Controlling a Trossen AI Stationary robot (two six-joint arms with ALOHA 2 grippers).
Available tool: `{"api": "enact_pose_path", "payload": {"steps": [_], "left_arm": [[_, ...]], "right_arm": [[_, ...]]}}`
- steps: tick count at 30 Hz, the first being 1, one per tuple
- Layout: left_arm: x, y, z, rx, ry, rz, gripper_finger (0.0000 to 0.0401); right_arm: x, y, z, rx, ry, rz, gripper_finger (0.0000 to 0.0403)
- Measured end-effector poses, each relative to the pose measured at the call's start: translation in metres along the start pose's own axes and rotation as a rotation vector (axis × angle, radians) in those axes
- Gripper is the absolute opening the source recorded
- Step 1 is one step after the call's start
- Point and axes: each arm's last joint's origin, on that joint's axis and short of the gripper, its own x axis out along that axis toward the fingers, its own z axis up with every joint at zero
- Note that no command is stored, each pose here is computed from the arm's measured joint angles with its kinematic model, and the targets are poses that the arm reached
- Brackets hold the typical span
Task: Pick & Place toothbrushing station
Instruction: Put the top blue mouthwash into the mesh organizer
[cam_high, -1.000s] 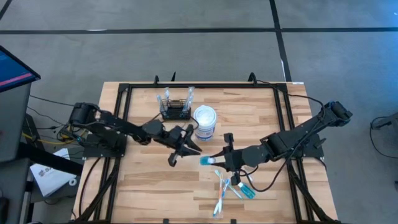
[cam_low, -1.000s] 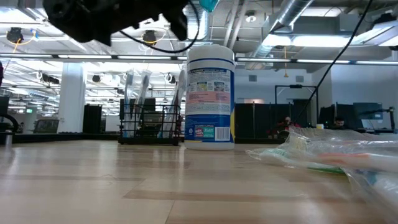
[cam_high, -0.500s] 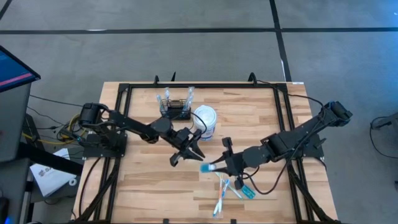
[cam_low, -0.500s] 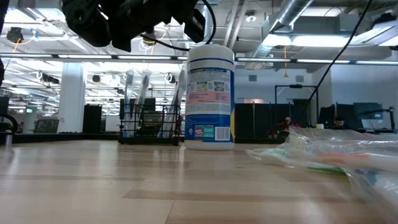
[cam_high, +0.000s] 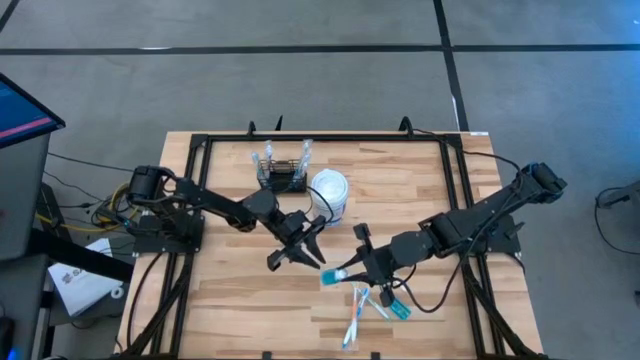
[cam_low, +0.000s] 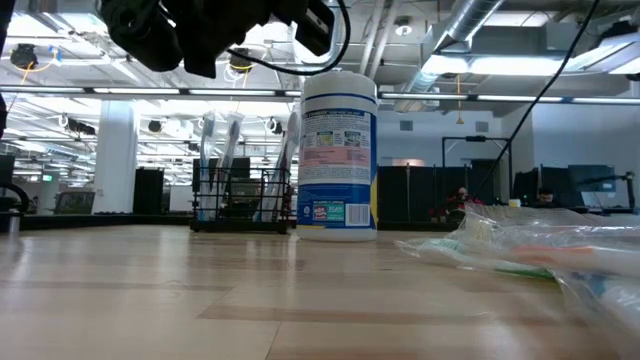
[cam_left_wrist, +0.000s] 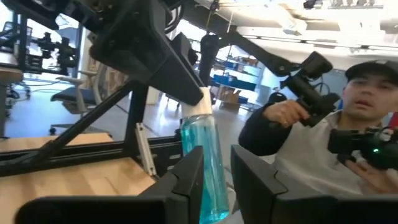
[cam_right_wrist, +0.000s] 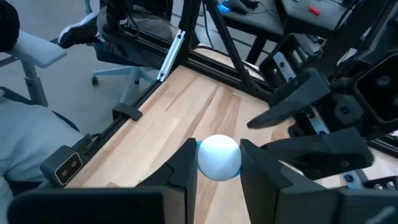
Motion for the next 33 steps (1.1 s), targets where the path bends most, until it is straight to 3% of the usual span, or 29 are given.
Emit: {"api": "enact_pose_path", "payload": {"steps": [12, 23, 33], "left_arm": [[0.010, 0.008, -0.006, -0.017, 0.015, -0.020, 0.0168], [0.041, 0.029, -0.010, -0.037, 0.052, -0.171, 0.0171], [0.056, 0.028, -0.012, -0.023, 0.066, -0.251, 0.0163]], "right_arm": [[0.000, 0.000, 0.002, -0.023, -0.020, 0.022, 0.0082], [0.000, 0.001, -0.001, -0.022, -0.002, 0.056, 0.0082], [0.000, 0.000, -0.002, -0.016, 0.010, 0.062, 0.0082]]}}
